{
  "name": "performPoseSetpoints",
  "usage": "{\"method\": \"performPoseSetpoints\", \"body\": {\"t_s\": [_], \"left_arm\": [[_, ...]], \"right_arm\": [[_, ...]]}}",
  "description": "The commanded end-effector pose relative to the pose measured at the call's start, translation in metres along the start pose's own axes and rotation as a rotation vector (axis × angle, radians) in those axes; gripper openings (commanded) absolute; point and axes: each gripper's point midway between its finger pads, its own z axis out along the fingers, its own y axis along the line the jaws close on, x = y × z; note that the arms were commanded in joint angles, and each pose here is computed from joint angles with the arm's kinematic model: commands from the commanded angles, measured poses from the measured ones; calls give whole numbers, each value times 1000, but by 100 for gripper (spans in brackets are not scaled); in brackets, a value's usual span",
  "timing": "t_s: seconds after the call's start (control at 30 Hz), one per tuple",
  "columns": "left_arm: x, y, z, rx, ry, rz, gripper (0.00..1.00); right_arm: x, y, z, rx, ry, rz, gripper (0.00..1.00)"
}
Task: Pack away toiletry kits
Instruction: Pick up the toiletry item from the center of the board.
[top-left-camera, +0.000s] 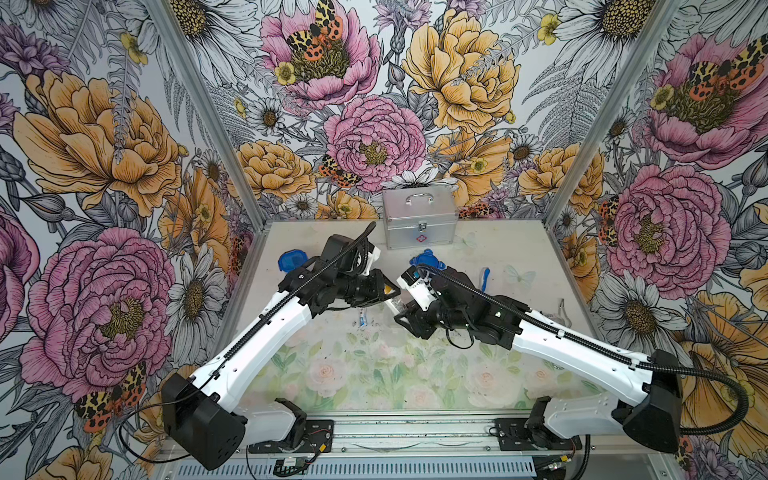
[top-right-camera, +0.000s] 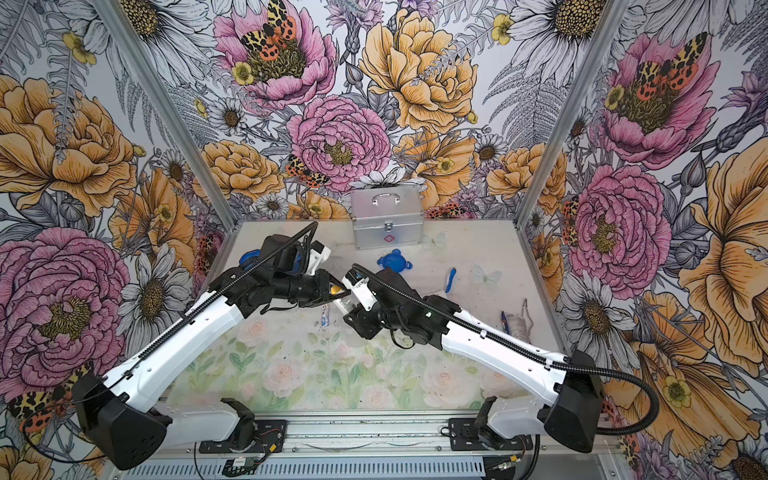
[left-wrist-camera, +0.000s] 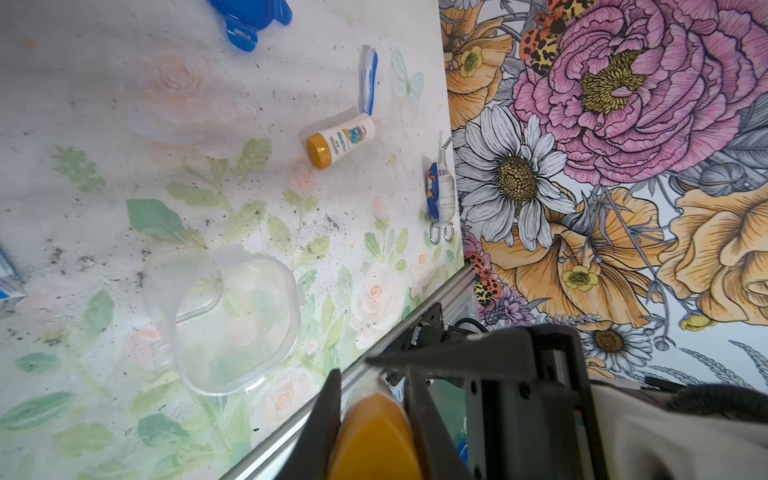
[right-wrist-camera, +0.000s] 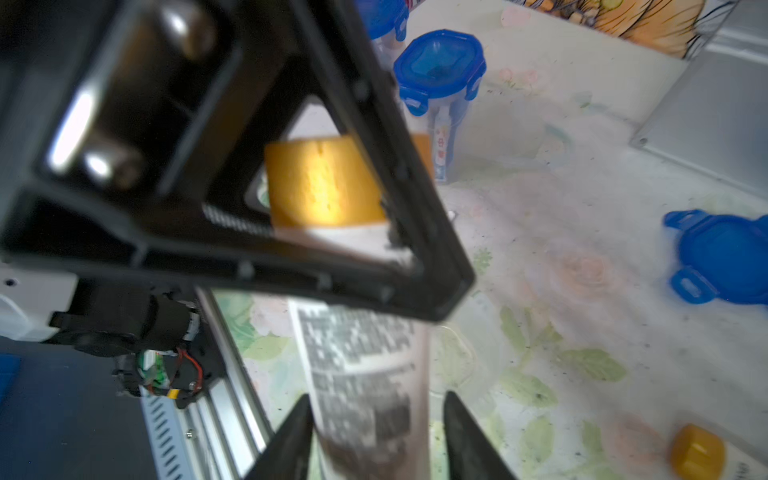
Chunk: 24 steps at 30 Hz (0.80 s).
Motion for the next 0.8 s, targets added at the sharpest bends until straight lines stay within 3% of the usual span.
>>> {"method": "performPoseSetpoints", "body": {"t_s": [0.0, 0.2, 0.3, 0.53, 0.77], "left_arm": [[-15, -3, -19, -61, -129, 104, 0], [-32, 5, -12, -267, -242, 248, 0], [-32, 3, -2, -350, -263, 333, 0], [-41, 7, 6, -486, -321, 415, 0], [-25, 23, 20, -532, -265, 462, 0]], "right_arm": [[1, -33, -26, 117, -82, 118, 99], [27, -98, -73, 297, -174, 370, 100], [50, -127, -84, 421, -135, 500, 99], [103, -166, -66, 559, 57, 780, 99], [113, -193, -36, 634, 148, 844, 100]]}}
